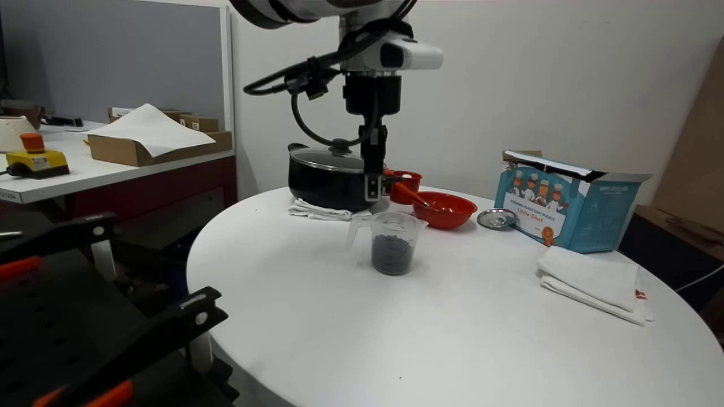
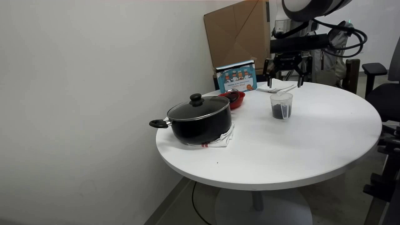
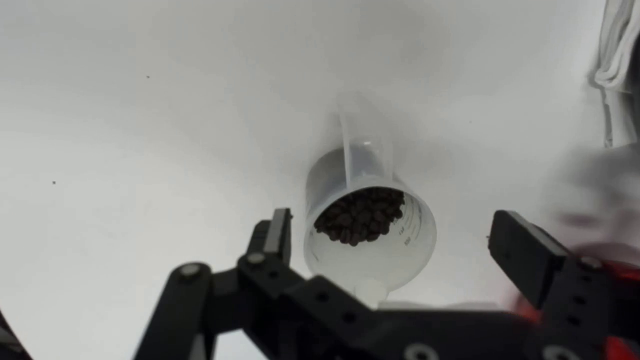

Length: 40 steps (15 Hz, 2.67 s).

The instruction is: Pick up the jar and pour some of its contents in the bowl

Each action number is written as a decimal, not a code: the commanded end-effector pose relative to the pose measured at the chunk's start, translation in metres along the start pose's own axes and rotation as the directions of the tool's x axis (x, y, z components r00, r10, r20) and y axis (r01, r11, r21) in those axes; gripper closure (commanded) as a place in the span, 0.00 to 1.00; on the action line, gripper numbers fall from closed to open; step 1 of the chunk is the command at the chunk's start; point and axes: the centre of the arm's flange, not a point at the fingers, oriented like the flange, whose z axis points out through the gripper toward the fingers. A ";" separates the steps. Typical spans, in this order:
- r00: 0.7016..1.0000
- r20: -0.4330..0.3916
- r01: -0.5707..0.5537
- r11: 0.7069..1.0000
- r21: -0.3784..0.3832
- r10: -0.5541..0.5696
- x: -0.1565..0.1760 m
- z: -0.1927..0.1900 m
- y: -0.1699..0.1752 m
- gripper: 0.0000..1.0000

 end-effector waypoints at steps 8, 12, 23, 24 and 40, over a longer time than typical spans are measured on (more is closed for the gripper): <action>0.999 0.040 0.002 0.999 -0.046 -0.001 -0.008 0.068 -0.005 0.00; 0.999 0.039 0.018 0.999 -0.050 -0.016 -0.011 0.075 -0.007 0.40; 0.995 0.075 0.063 0.998 0.011 -0.063 -0.009 0.055 -0.010 0.85; 0.993 0.091 0.075 0.997 0.016 -0.076 -0.008 0.050 -0.010 0.85; 0.911 0.090 0.408 0.912 -0.047 -0.403 0.052 -0.054 -0.131 0.85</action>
